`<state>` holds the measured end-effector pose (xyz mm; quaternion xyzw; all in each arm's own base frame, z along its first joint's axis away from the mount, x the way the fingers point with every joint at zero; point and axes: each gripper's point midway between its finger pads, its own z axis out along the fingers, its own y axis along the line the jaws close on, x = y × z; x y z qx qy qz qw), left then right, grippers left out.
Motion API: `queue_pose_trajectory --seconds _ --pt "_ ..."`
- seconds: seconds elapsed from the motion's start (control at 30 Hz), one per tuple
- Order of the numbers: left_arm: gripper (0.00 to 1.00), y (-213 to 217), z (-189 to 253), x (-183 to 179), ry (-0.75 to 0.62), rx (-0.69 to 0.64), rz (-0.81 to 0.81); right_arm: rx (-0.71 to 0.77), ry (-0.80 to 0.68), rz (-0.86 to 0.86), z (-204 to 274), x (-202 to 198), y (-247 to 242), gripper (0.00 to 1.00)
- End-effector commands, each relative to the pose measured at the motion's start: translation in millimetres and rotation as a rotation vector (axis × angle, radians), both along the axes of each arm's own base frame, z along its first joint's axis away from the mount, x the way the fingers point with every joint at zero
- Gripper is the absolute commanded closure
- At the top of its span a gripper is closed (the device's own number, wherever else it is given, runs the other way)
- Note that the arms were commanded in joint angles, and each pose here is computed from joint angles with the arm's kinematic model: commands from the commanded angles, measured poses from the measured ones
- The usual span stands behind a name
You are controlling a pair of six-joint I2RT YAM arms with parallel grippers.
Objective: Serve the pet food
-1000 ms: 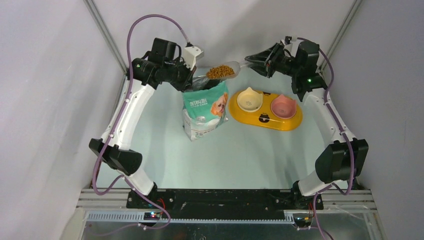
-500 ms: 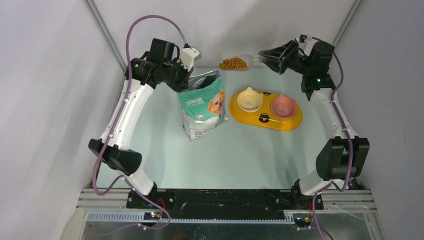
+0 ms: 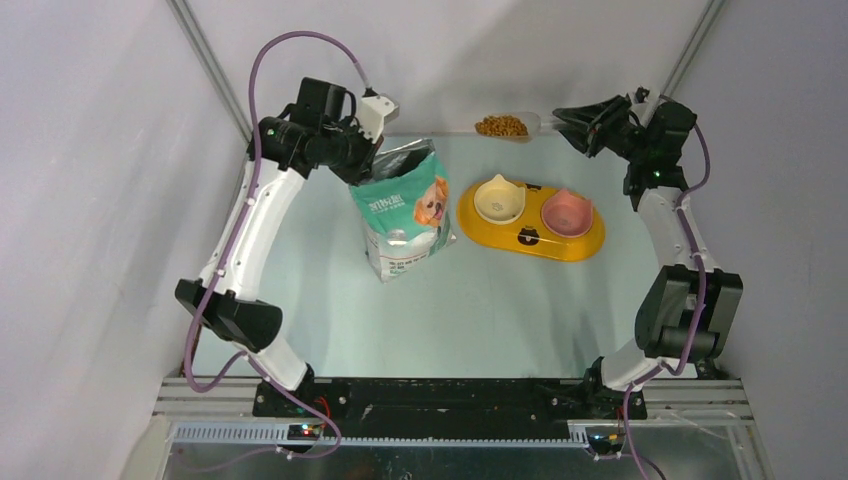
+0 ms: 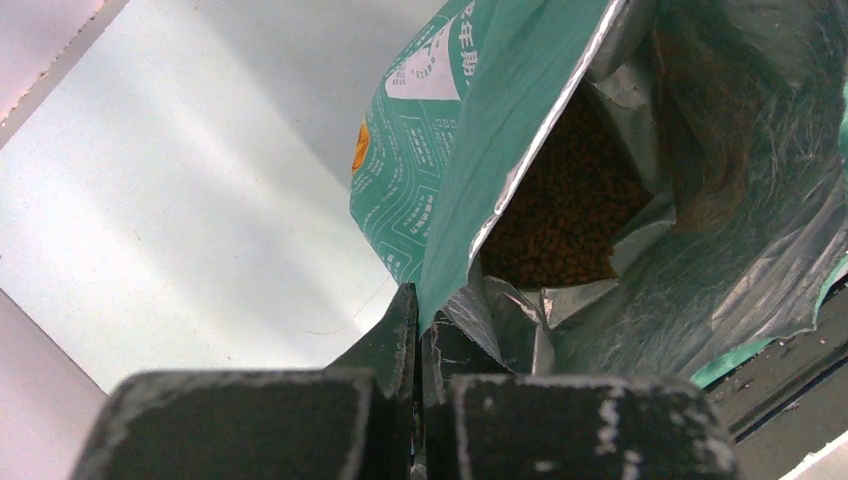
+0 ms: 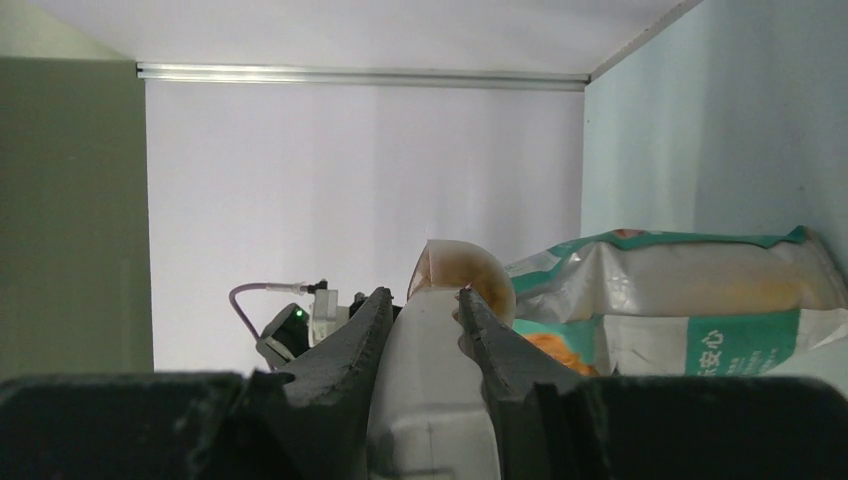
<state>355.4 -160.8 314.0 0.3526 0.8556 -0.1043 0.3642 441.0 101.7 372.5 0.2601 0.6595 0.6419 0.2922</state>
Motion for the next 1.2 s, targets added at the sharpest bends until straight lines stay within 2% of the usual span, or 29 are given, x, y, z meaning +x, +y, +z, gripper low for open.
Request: queue_pose_trajectory --seconds 0.0,0.27,0.83,1.17 --pt "1.00 17 10 -14 -0.021 0.029 0.021 -0.007 -0.086 -0.030 1 5 -14 1.00" --pt "1.00 16 5 -15 -0.028 0.013 0.018 -0.040 -0.051 -0.111 -53 9 -39 1.00" --pt "1.00 17 3 -26 -0.021 -0.027 0.011 -0.187 0.030 -0.208 -130 14 -62 1.00" --pt "1.00 16 5 -31 -0.020 -0.050 0.009 -0.253 0.063 -0.242 -156 16 -70 1.00"
